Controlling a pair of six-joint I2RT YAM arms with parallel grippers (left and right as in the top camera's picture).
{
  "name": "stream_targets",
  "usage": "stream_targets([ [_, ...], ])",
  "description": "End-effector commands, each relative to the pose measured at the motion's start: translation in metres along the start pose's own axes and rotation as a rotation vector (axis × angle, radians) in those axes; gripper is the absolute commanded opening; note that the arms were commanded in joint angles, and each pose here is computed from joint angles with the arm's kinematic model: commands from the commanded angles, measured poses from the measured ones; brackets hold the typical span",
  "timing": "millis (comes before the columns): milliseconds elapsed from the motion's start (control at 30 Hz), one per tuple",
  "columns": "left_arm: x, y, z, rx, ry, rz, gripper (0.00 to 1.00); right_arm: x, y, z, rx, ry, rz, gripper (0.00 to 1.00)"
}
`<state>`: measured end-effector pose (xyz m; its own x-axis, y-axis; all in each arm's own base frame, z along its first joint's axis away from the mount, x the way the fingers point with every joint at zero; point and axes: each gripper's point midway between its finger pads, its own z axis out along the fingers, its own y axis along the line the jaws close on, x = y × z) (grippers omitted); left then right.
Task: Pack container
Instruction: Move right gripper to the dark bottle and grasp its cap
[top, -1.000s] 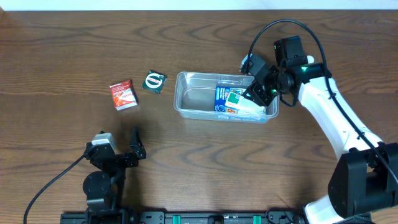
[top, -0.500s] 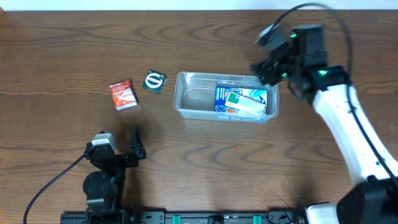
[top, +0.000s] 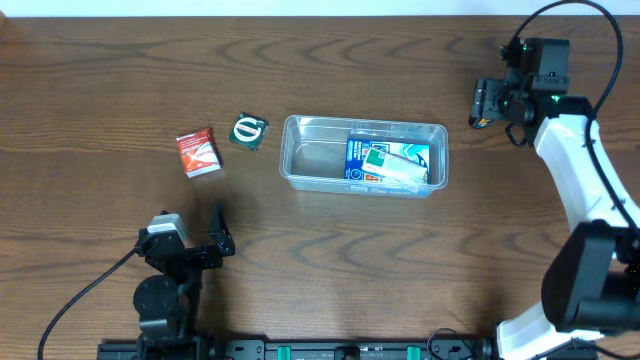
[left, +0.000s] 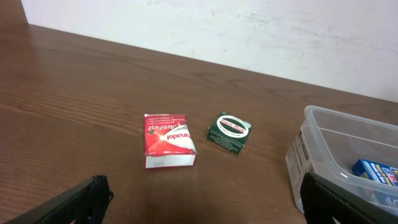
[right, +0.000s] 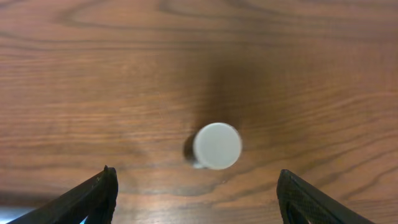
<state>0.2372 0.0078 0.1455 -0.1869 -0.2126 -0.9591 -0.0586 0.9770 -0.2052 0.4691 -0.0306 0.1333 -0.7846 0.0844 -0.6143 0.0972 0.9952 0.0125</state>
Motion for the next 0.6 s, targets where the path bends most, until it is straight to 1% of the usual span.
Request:
stream_targets([
  [0,0.015,0.002,0.001,-0.002,0.048,-0.001,0.98,0.001,-0.013,0.012,0.027,0.006,0.047,0.80],
  [167,0.015,0.002,0.001,-0.002,0.048,-0.001,0.98,0.005,-0.018,0.033,0.031,0.012,0.053,0.80],
  [267,0.015,0.002,0.001,-0.002,0.048,-0.001,0.98,0.007,-0.018,0.046,0.030,0.011,0.053,0.78],
  [400,0.015,0.002,0.001,-0.002,0.048,-0.001,0.98,0.009,-0.018,0.061,0.027,0.011,0.053,0.72],
  [567,0.015,0.002,0.001,-0.002,0.048,-0.001,0.98,0.008,-0.017,0.064,0.023,0.004,0.034,0.62],
])
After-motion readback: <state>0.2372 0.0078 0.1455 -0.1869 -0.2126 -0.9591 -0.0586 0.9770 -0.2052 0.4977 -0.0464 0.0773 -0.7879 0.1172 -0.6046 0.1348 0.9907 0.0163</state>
